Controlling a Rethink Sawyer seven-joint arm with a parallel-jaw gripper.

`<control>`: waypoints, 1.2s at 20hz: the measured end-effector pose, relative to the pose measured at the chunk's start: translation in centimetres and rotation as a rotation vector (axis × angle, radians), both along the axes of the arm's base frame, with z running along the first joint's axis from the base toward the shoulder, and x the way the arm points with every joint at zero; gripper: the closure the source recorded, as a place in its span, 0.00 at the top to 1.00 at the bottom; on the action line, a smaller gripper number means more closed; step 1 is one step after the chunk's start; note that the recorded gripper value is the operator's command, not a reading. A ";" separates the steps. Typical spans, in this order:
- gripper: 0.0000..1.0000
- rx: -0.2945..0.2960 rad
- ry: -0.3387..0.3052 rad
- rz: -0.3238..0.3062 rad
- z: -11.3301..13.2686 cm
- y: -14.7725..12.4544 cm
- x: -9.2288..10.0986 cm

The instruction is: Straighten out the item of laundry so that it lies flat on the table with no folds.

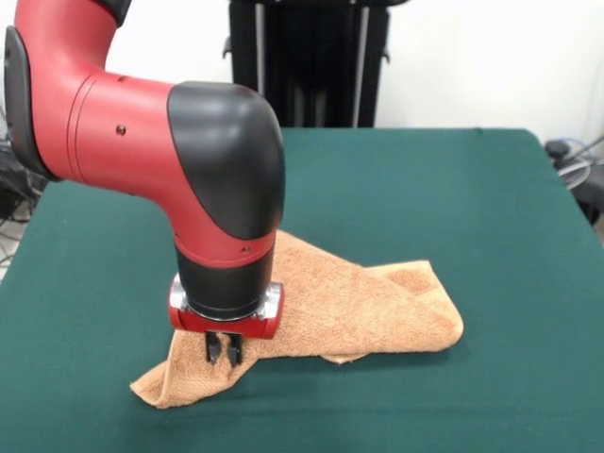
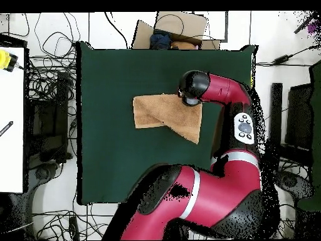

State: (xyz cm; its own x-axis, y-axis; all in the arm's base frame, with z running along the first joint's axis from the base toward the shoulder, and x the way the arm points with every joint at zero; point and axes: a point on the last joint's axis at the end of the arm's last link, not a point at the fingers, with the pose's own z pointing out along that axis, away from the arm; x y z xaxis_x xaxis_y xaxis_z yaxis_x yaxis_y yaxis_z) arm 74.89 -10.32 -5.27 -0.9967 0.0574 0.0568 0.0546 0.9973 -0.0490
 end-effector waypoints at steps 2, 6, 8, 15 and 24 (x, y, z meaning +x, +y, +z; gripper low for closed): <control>0.00 0.001 0.008 -0.001 0.0 0.0 0.1; 0.00 0.003 0.019 -0.002 0.0 -0.1 0.3; 0.00 0.004 0.023 -0.003 0.0 -0.1 0.4; 0.00 0.006 0.030 -0.004 0.0 -0.1 0.5; 0.00 0.007 0.032 -0.004 0.0 -0.1 0.5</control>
State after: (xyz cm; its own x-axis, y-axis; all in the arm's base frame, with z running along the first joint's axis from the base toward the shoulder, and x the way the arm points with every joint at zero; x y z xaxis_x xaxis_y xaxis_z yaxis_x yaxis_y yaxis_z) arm 75.38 -10.45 -5.31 -0.9941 0.0613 0.0889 0.0576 0.9974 -0.0441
